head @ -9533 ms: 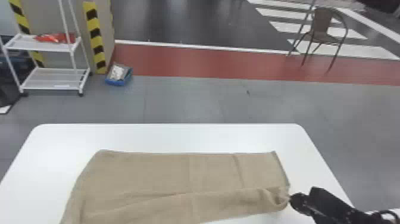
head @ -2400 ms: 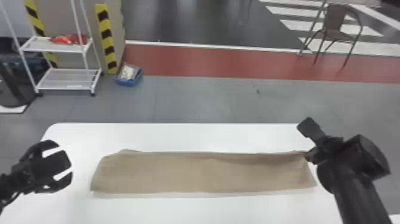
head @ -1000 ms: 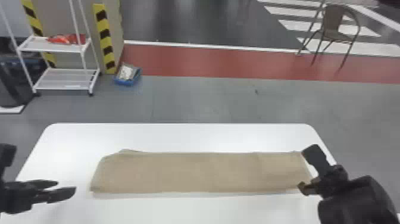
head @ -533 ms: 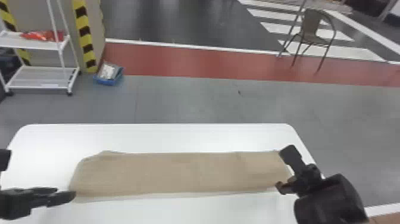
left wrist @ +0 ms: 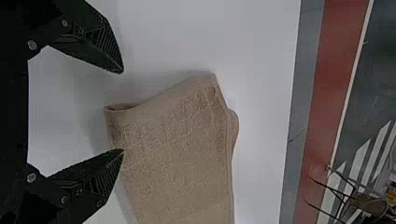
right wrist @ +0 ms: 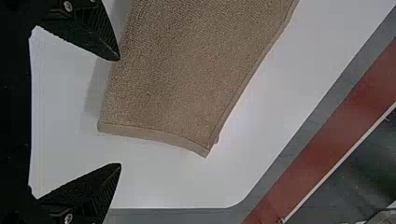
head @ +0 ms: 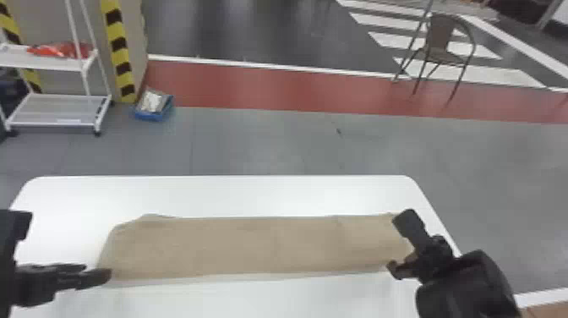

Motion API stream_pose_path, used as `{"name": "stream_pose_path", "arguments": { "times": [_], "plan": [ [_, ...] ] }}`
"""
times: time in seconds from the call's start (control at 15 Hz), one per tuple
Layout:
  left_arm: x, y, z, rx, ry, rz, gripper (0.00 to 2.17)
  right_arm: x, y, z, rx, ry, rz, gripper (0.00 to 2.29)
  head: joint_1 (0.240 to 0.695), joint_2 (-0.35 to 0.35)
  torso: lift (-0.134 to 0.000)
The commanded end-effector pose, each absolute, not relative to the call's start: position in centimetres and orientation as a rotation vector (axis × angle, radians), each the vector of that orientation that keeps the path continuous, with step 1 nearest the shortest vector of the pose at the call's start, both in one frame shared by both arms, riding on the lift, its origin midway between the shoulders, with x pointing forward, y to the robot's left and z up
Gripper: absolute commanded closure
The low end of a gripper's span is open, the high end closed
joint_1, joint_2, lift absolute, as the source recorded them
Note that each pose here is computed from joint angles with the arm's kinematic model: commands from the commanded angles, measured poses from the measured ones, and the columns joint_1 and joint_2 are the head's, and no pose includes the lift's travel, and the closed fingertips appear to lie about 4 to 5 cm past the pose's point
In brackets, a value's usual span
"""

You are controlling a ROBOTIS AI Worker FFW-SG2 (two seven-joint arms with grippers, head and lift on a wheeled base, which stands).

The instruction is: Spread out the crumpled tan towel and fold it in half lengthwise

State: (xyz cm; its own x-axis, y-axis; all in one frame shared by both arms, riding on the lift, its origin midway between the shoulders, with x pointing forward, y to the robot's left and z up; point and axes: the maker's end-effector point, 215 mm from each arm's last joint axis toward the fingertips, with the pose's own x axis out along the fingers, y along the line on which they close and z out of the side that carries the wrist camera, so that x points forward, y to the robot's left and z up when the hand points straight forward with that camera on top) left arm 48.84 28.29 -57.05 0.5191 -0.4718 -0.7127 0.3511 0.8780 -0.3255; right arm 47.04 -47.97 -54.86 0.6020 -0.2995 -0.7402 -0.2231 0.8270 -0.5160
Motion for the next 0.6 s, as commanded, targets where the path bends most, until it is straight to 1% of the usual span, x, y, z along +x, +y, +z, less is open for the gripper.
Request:
{"name": "stream_pose_path", "arguments": {
  "times": [0.0,0.13,0.2,0.27,0.33,0.53],
  "plan": [
    [48.7,27.5,-57.4,-0.150,0.902,-0.505,0.80,47.1,-47.9,-54.7,-0.619,0.937,-0.048,0.08,0.695,-0.224,0.000],
    [48.7,27.0,-57.4,-0.154,0.899,-0.513,1.27,46.8,-48.1,-54.9,-0.618,0.940,-0.050,0.08,0.695,-0.229,0.000],
    [48.7,27.0,-57.4,-0.154,0.899,-0.516,1.68,46.7,-48.1,-54.9,-0.617,0.942,-0.051,0.08,0.695,-0.235,0.000],
    [48.4,27.1,-57.3,-0.158,0.902,-0.524,1.95,46.6,-48.3,-54.9,-0.616,0.944,-0.056,0.08,0.695,-0.239,0.000],
    [47.6,27.5,-57.2,-0.167,0.908,-0.541,2.01,46.7,-48.4,-54.5,-0.615,0.935,-0.057,0.08,0.695,-0.242,0.000],
    [44.0,30.6,-56.1,-0.165,0.906,-0.544,2.01,46.6,-48.7,-54.5,-0.614,0.934,-0.059,0.08,0.695,-0.247,0.000]
  ]
}}
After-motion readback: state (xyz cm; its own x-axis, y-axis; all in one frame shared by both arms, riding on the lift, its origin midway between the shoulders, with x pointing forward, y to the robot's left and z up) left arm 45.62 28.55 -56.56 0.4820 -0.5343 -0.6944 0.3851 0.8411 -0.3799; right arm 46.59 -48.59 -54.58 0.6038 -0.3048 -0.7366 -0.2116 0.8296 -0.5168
